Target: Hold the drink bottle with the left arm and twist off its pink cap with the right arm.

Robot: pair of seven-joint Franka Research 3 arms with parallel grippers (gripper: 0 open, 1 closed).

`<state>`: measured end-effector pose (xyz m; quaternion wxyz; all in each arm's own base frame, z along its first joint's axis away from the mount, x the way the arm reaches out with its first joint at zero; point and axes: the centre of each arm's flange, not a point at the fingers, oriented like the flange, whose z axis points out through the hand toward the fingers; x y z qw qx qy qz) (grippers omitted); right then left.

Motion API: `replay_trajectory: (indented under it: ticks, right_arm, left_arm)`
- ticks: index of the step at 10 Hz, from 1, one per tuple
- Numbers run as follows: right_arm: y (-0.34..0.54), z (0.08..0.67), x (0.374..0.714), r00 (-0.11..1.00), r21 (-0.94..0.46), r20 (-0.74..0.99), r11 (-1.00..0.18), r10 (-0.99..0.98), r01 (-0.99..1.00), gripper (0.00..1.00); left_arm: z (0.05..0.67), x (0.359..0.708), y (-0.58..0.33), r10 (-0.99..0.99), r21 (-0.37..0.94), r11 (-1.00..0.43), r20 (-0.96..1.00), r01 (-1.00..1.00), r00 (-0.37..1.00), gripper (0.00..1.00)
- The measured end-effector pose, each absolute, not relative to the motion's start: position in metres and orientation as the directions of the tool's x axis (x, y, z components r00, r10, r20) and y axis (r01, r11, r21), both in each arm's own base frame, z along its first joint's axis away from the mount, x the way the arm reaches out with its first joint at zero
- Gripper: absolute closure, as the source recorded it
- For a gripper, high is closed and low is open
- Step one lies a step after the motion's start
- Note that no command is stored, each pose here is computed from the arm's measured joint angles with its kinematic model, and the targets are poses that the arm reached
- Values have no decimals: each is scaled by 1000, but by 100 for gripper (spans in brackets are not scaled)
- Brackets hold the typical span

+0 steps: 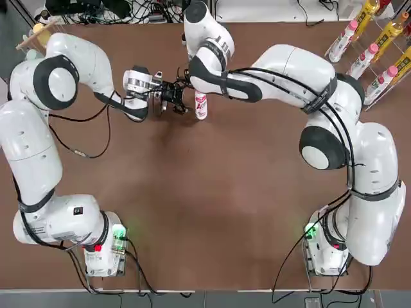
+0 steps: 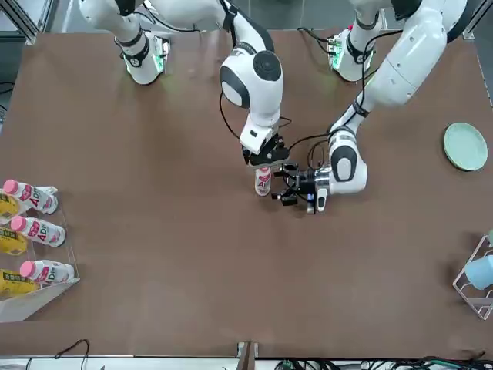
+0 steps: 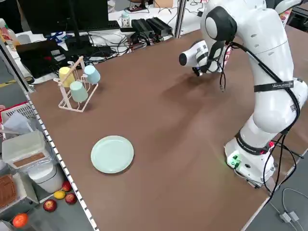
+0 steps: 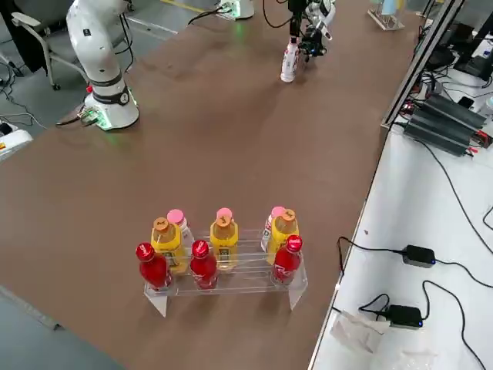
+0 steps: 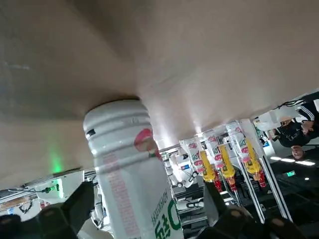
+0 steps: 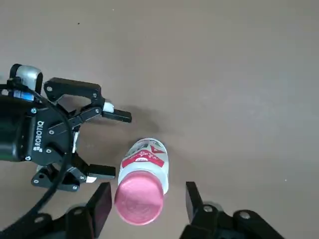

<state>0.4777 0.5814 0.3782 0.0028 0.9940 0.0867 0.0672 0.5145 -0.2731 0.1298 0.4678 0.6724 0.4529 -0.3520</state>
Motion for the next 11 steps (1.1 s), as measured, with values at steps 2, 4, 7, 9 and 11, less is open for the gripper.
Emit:
replay_trajectory:
  ticks: [2,4,7,9,11]
  right_arm:
    - [583,378,476,977,9,130,-985,172,172,31]
    - [584,379,476,977,-4,131,-985,168,170,32]
    - [584,379,476,977,-6,132,-985,168,170,35]
    - [584,379,476,977,-6,132,-985,168,170,37]
    - [584,379,476,977,-6,132,-985,168,170,41]
  left_arm:
    - [129,512,-277,283,307,-153,-897,939,340,3]
    - [129,511,-280,285,305,-152,-897,940,337,3]
    - [127,509,-284,296,302,-152,-894,941,335,3]
    - [126,506,-290,292,309,-147,-894,940,340,3]
    - [128,506,-294,289,316,-146,-893,938,346,3]
